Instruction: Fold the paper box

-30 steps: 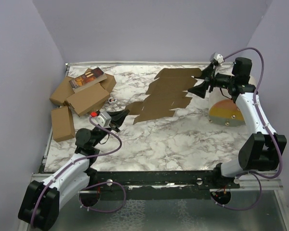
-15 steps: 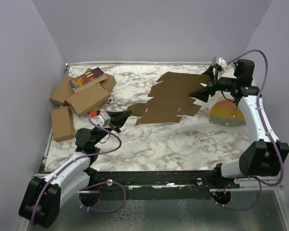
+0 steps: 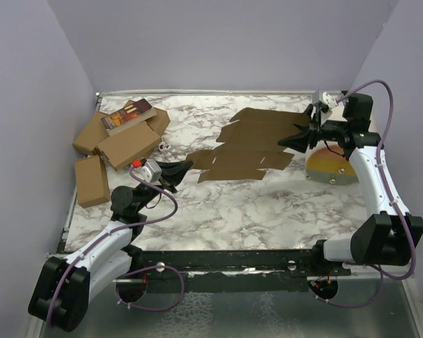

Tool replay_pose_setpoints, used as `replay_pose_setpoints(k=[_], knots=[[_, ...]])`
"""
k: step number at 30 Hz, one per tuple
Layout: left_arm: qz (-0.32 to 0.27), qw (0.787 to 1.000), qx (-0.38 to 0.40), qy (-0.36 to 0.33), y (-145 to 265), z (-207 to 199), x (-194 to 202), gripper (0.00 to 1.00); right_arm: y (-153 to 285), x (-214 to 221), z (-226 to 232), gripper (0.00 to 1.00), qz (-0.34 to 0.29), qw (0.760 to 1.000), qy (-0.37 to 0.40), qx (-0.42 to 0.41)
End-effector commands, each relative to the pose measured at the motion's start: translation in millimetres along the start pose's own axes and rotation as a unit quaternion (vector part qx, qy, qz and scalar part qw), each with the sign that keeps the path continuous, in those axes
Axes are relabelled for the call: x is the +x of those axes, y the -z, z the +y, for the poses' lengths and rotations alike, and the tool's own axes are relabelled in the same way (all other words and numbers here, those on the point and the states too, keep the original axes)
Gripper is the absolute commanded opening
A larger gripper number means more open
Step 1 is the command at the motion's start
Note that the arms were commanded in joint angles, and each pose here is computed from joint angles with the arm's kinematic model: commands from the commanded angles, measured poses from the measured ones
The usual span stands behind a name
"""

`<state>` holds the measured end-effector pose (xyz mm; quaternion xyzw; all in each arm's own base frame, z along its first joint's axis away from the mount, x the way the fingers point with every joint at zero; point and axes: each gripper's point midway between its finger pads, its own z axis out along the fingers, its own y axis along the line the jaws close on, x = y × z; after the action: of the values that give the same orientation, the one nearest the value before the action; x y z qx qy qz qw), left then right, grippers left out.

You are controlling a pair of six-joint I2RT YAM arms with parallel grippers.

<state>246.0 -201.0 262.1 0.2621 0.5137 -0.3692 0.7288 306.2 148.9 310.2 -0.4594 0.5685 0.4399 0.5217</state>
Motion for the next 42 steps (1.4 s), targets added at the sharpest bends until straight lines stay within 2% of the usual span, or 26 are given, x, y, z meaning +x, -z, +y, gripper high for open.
replay_pose_setpoints(k=[1,7,9,19,24,25,27,31,34,37,42], knots=[[-0.033,0.999,0.003,-0.008,-6.2,0.3,-21.6,0.0,1.8,-8.0,12.5,0.43,-0.015,1.0,0.007,-0.02],[-0.03,1.0,-0.007,-0.004,-5.8,3.8,-19.7,0.0,1.7,-3.2,14.8,0.32,-0.015,1.0,0.004,-0.02],[-0.027,1.0,-0.008,-0.001,-6.3,4.6,-18.6,0.0,1.7,-1.8,15.9,0.24,-0.015,1.0,0.002,-0.02],[-0.019,1.0,-0.011,0.006,-7.2,6.2,-14.8,0.0,1.8,-2.4,16.6,0.02,-0.015,1.0,0.001,-0.018],[-0.012,1.0,-0.024,0.013,-7.2,10.8,-11.6,0.0,1.9,-2.2,14.9,0.01,-0.013,1.0,-0.005,-0.014],[-0.009,0.999,-0.031,0.016,-7.1,12.8,-10.2,0.03,1.9,-1.6,14.0,0.01,-0.013,1.0,-0.006,-0.011],[-0.007,0.999,-0.043,0.022,-6.8,16.5,-10.1,0.16,1.8,-0.5,12.2,0.01,-0.012,1.0,-0.012,-0.007],[-0.011,0.996,-0.078,0.043,-4.6,25.5,-15.4,0.51,1.4,3.5,8.9,0.01,-0.011,1.0,-0.026,0.001],[0.009,0.99,-0.107,0.096,-7.4,32.6,-16.7,0.74,1.1,5.7,9.2,0.01,-0.012,0.999,-0.031,-0.001],[0.047,0.988,-0.088,0.12,-20.1,29.9,-20.7,0.77,0.7,9.1,10.6,0.01,-0.013,0.999,-0.036,-0.005],[0.034,0.988,-0.011,0.148,-41.3,21.1,-55.6,0.78,0.3,13.8,12.8,0.01,-0.015,0.999,-0.041,-0.011]])
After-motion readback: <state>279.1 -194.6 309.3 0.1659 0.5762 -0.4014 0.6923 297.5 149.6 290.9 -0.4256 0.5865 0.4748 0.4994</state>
